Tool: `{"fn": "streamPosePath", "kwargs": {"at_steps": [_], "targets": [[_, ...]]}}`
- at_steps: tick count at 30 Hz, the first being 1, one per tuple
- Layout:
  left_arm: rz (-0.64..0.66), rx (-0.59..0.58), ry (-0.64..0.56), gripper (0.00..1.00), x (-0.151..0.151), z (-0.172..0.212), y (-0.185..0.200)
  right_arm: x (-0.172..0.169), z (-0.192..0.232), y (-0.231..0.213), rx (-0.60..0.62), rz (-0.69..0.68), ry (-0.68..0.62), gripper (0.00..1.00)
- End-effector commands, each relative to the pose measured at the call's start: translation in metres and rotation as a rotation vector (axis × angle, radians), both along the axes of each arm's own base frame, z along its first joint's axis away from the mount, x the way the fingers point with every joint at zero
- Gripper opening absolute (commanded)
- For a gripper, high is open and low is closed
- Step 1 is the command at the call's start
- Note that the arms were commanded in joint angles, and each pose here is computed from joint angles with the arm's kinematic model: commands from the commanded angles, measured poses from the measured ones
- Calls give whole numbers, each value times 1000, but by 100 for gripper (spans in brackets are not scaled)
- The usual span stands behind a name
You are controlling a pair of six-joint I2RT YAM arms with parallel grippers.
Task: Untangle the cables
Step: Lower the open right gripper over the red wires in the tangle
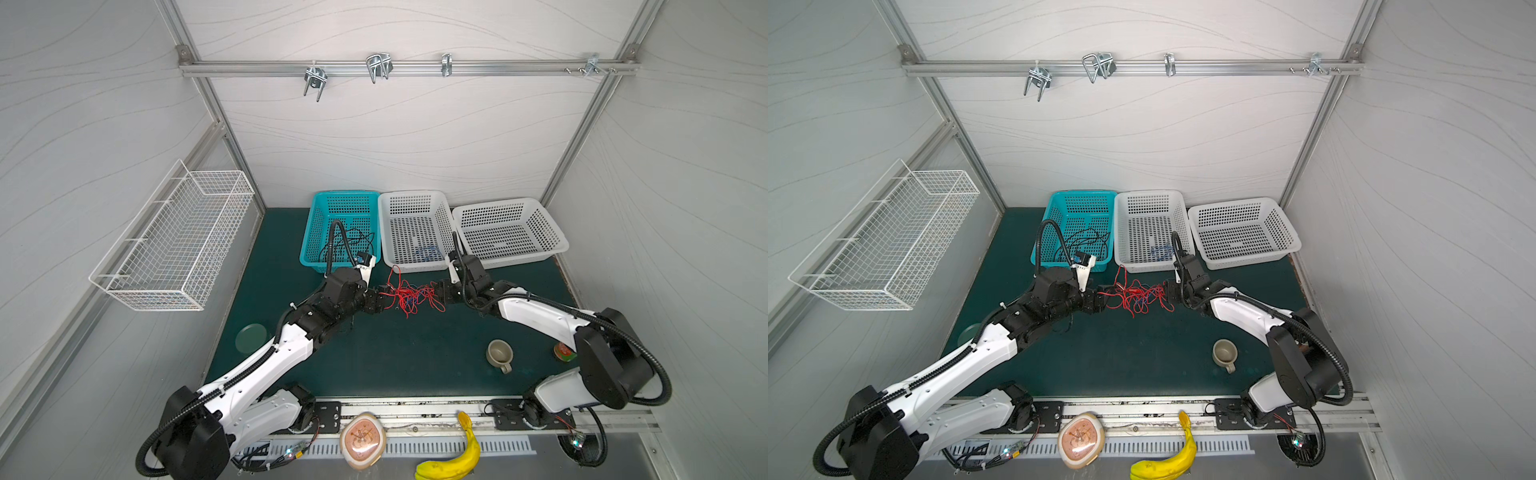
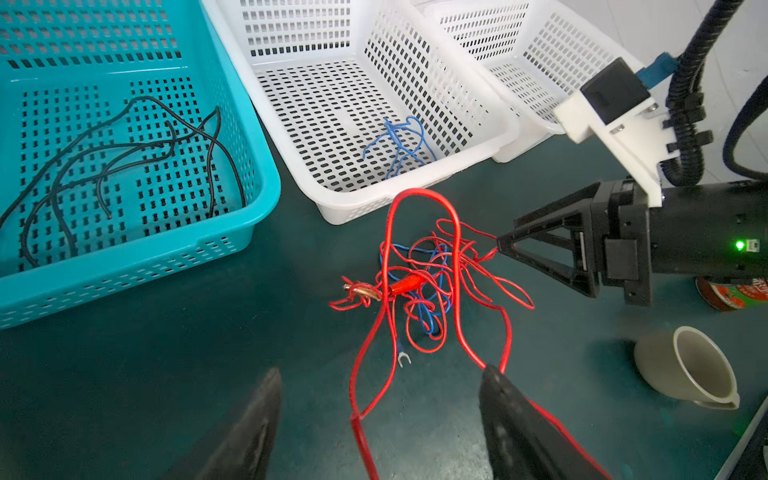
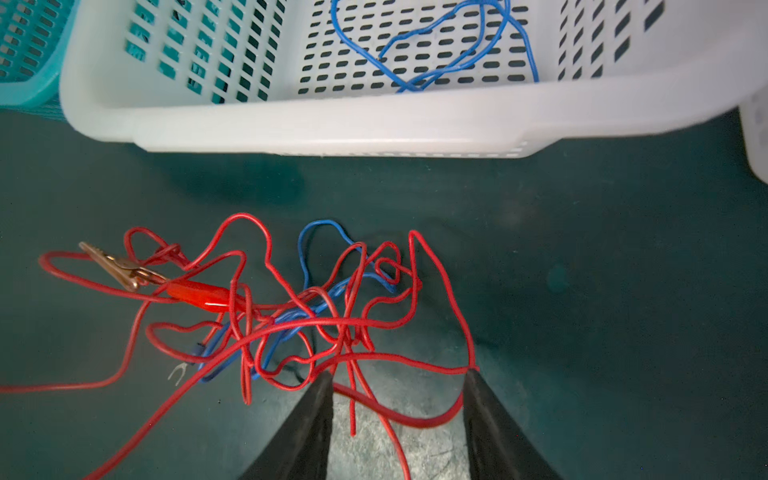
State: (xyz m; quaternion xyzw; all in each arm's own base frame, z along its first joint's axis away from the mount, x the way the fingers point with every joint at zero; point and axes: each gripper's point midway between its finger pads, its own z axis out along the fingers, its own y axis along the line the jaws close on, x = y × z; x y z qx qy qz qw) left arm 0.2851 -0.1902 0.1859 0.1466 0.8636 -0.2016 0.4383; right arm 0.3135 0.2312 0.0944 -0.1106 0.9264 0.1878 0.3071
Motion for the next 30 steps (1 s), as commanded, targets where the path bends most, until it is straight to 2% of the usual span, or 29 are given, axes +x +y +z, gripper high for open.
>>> {"fn": "streamPosePath", "kwargs": {"at_steps": [1,5,11,18,30], "targets": [[-8,-43,-64,77,5,22,-5,2,5,5,27,12,-11,51],[-13,-45,-61,77,7,20,-7,3,10,13,50,49,-23,52],[-13,-34,-55,77,11,18,-9,-10,35,43,55,237,-146,64],[5,-25,-67,76,15,21,-7,-30,74,66,70,405,-280,65],[20,-17,-64,76,19,16,-7,-60,66,62,56,540,-293,65]]}}
